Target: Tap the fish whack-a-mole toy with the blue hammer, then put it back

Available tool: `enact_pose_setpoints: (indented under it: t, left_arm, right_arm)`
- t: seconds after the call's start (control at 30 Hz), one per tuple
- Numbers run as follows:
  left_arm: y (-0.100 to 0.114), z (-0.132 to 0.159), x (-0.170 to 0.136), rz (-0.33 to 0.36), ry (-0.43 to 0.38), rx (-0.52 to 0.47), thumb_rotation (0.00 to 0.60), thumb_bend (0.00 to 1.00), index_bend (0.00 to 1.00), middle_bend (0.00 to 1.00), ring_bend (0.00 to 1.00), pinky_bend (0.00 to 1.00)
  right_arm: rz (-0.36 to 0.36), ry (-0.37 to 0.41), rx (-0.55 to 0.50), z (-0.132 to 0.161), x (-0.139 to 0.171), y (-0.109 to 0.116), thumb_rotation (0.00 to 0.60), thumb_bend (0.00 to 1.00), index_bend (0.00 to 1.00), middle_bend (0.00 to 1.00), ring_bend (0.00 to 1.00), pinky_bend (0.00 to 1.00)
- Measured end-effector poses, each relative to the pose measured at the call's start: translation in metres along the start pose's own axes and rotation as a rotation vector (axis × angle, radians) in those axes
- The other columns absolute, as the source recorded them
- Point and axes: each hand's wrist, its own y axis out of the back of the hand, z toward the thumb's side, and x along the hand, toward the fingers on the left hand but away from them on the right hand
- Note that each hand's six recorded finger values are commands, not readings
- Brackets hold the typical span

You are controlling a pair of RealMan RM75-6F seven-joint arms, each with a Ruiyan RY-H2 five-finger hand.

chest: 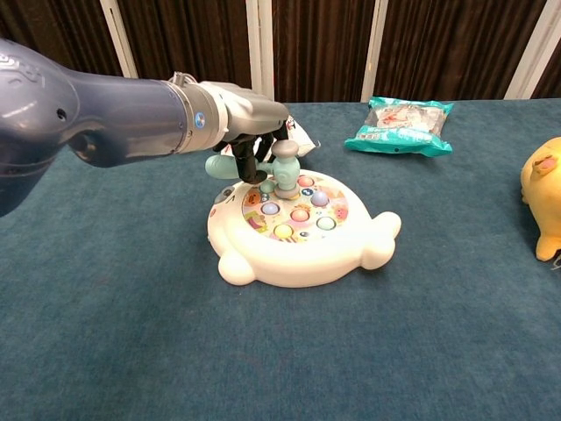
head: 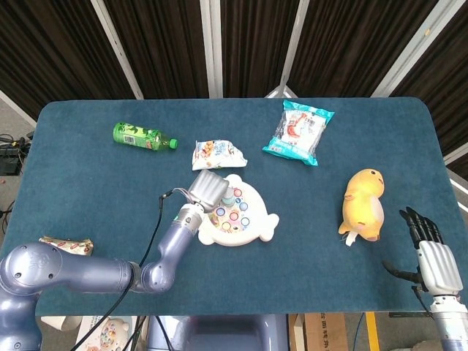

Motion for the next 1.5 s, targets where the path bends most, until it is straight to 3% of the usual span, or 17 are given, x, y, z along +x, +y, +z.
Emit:
enact_pose_setpoints:
  t: [0.53,0.93,1.13,1.5]
  left_arm:
    - [0.015,-0.001,-0.003,0.032,0.001,-0.034,0.6,0.72,0.67,0.55,0.49,0.67]
    - [0.03,-0.031,-0.02,0.073,0.037,-0.073,0.6,0.72,0.67,0.55,0.49,0.67]
    - [0.013,-0.061,-0.038,0.064,0.062,-0.081,0.6,0.72,0.67,0.54,0.49,0.67]
    - [-0.05,-0.113,-0.074,0.015,0.097,-0.119,0.6,0.72,0.66,0.54,0.49,0.67]
  right_arm:
    - [-0.001,0.003,0.0,0.001,0.001,0.0,0.6,0.19,0.0,0.0,0.0,0.0]
    - [-0.004,0.008,0.007,0.001,0.002,0.001,0.6,0.19,0.0,0.0,0.0,0.0]
    - [-0.006,0.015,0.018,0.002,0.002,0.0,0.6,0.19,0.0,0.0,0.0,0.0]
    - [-0.01,0.026,0.04,0.004,0.003,-0.001,0.6,0.19,0.0,0.0,0.0,0.0]
